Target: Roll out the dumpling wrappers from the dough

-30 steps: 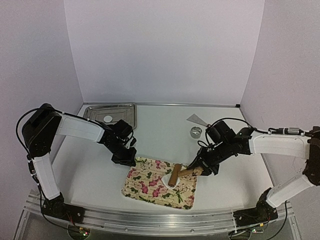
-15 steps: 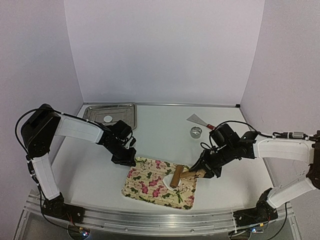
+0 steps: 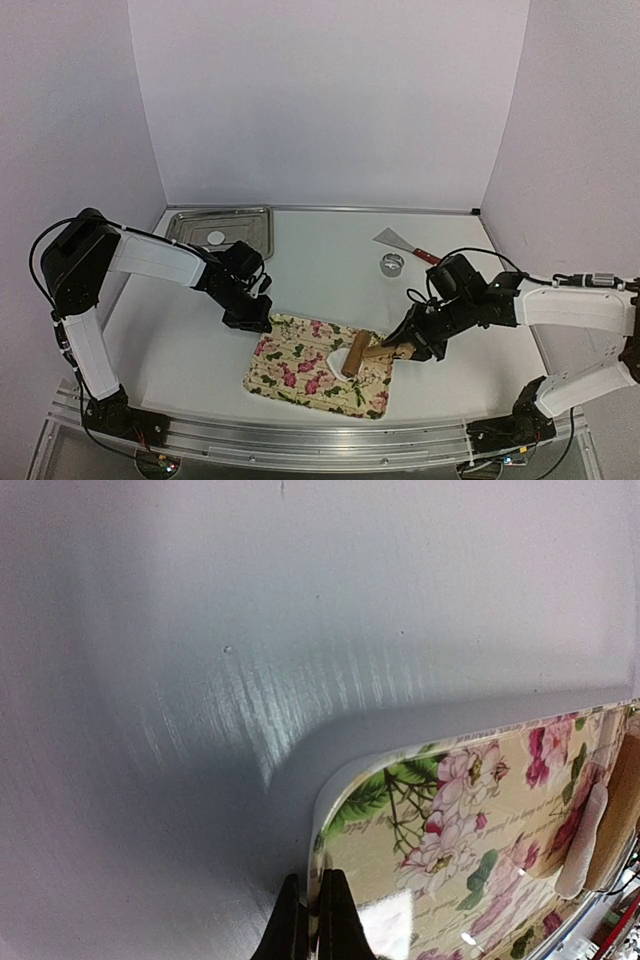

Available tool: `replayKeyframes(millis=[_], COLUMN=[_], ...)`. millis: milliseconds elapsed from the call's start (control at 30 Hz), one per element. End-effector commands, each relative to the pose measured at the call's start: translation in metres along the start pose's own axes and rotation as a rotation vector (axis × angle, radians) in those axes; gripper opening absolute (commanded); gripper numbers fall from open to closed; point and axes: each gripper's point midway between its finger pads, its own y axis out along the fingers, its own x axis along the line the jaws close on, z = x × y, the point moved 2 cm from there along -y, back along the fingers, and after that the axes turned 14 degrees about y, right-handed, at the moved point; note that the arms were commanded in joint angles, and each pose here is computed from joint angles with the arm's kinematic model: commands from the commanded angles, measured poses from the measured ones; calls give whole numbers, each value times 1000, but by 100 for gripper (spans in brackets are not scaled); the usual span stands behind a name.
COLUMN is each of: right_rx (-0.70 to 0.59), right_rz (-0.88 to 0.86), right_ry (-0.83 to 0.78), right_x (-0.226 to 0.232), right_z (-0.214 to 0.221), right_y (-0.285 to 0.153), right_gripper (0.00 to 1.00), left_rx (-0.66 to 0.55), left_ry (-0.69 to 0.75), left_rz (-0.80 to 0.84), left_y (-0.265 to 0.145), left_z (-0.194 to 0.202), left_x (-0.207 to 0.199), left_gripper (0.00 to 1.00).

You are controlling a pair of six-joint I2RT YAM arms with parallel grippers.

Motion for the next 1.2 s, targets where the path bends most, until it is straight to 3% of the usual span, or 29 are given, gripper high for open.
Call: replayKeyframes(millis=[0,267,533,867,1167], right_rx=[-174,-196,-190,-97,-87], right_rz=[518,520,521,600,592], right_ry=[289,306,239,147,159], right_x=[-142,-150,-130,-111,-114], right_z=[-22,-24,-27,-31,-29], right_y=[-10,-13,-7,20,16], right_gripper=[0,0,0,0,0], left_rx=[17,15,-15,-30,-10], left_ry=[-52,-49,3,15,-26], left_rz=[-95,-83,-13,41,-29], left_y=[-3,-3,-5,-5,-7], left_z=[10,10,1,-2,8], left_x=[26,26,13,5,18], left_gripper=[0,0,0,0,0])
